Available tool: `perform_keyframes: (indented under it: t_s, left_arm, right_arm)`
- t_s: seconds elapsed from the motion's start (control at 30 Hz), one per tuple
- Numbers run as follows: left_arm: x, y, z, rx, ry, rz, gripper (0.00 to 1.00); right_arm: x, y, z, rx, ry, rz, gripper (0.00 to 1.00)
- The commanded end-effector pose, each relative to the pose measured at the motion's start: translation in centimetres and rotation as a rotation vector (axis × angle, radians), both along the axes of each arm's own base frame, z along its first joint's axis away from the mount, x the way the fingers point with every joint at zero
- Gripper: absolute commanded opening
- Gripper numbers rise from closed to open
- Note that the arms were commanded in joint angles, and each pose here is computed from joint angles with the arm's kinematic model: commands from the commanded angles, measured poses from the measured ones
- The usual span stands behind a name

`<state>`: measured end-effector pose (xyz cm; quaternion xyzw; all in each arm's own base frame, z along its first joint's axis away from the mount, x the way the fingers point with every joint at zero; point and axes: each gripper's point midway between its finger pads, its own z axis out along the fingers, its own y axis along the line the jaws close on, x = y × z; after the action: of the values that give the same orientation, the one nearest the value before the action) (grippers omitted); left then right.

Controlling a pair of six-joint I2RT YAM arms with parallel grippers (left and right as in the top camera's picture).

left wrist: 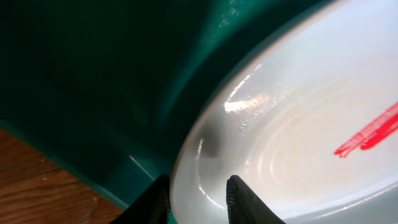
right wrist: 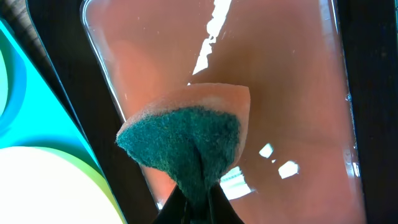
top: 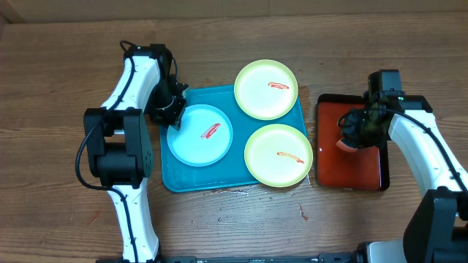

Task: Clean dirty plates on tray and stack at the side
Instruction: 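Lower the left gripper and grasp the white plate's left rim, then carry the sponge with the right gripper over the white plate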

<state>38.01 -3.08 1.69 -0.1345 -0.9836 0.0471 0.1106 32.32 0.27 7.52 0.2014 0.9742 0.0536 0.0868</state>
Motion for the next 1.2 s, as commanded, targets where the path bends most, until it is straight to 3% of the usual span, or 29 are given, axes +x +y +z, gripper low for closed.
perform_keyframes:
  t_s: [0.0,0.27,0.37,0.43,0.83,1.17]
  left_arm:
    - [-1.6,-0.3,-1.2,0.003,0.066,0.109,0.35]
    - [-1.8,-0.4,-2.2,0.019,0.064,0.191,0.31]
    - [-1.6,-0.4,-2.1,0.018,0.054,0.199,0.21]
    - [-1.5,-0.7,-2.1,0.003,0.053,0.202,0.05]
    - [-1.5,-1.5,-1.9,-0.049,0.058,0.209,0.04]
    - [-1.2,-1.7,-1.9,-0.06,0.048,0.217,0.04]
  right_arm:
    - [0.2,0.2,0.4,0.004,-0.017,0.012,0.04]
    - [0.4,0.2,0.4,0.005,-0.026,0.012,0.04]
    - [0.4,0.2,0.4,0.005,-0.026,0.012,0.04]
    - [0.5,0.2,0.4,0.005,-0.031,0.012,0.04]
    - [0.8,1.5,1.6,0.078,-0.036,0.026,0.04]
    - [2.8,6.7,7.3,0.142,-0.107,0.143,0.04]
